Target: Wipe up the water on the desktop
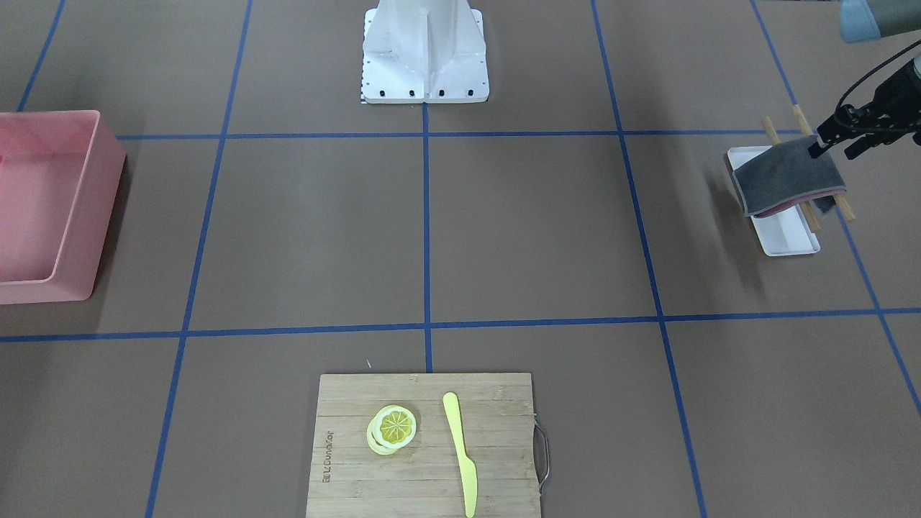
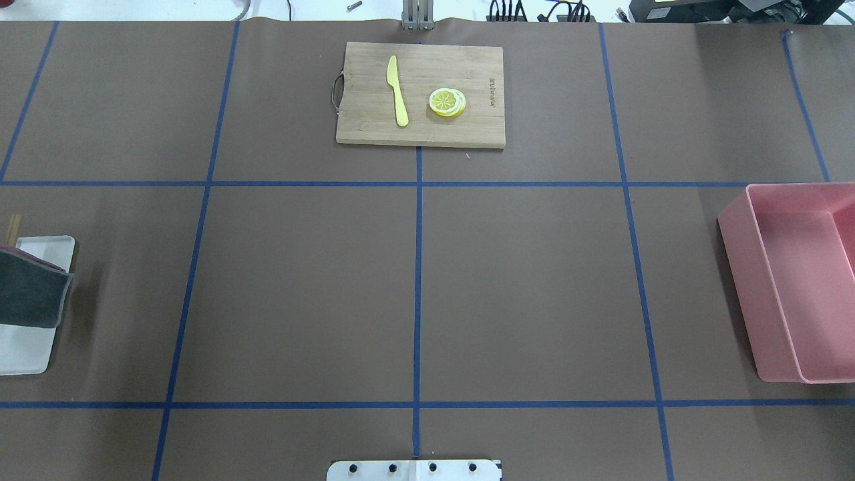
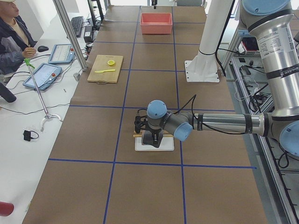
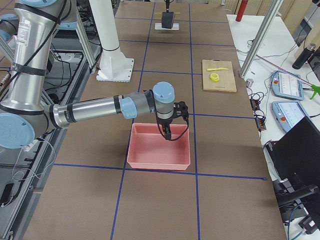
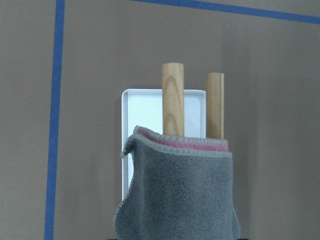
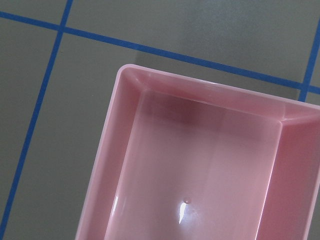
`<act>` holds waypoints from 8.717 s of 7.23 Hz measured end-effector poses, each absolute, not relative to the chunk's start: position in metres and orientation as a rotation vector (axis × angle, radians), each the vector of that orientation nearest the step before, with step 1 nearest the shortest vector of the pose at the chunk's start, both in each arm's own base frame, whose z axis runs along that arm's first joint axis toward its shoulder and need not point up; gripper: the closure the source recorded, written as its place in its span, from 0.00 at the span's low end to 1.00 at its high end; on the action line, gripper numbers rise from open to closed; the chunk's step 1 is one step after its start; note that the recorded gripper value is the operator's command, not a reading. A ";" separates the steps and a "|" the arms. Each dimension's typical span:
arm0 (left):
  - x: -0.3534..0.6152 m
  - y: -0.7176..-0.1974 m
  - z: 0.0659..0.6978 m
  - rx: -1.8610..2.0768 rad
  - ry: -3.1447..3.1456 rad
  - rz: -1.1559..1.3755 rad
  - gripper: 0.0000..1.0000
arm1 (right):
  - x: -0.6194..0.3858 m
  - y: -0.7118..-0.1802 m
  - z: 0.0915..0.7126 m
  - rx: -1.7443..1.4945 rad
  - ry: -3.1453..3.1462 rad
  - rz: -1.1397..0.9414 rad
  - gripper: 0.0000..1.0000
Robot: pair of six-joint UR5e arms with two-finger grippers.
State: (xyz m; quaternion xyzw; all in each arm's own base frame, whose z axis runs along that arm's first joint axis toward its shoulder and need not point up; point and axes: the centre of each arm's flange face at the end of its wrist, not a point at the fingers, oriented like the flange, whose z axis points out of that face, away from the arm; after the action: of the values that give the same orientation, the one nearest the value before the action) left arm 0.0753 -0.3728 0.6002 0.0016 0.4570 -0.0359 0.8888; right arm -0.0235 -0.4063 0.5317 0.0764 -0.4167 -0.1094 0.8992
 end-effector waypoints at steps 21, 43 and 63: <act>0.051 -0.395 0.494 -0.093 1.282 -0.140 1.00 | -0.028 -0.408 0.529 0.144 -0.887 -0.216 0.00; 0.431 -0.384 0.104 -0.475 1.432 -0.572 1.00 | -0.486 -0.294 0.180 0.613 -1.117 -0.158 0.00; 0.308 -0.456 0.134 -0.403 1.447 -0.683 0.02 | -0.382 -0.256 0.384 0.425 -0.781 -0.085 1.00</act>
State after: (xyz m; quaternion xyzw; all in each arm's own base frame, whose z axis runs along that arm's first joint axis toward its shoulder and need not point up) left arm 0.3079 -0.4558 0.1343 -0.1794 0.6443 -0.3040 0.6785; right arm -0.3821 -0.2556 0.3840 0.2056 -0.3778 -0.0410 0.9018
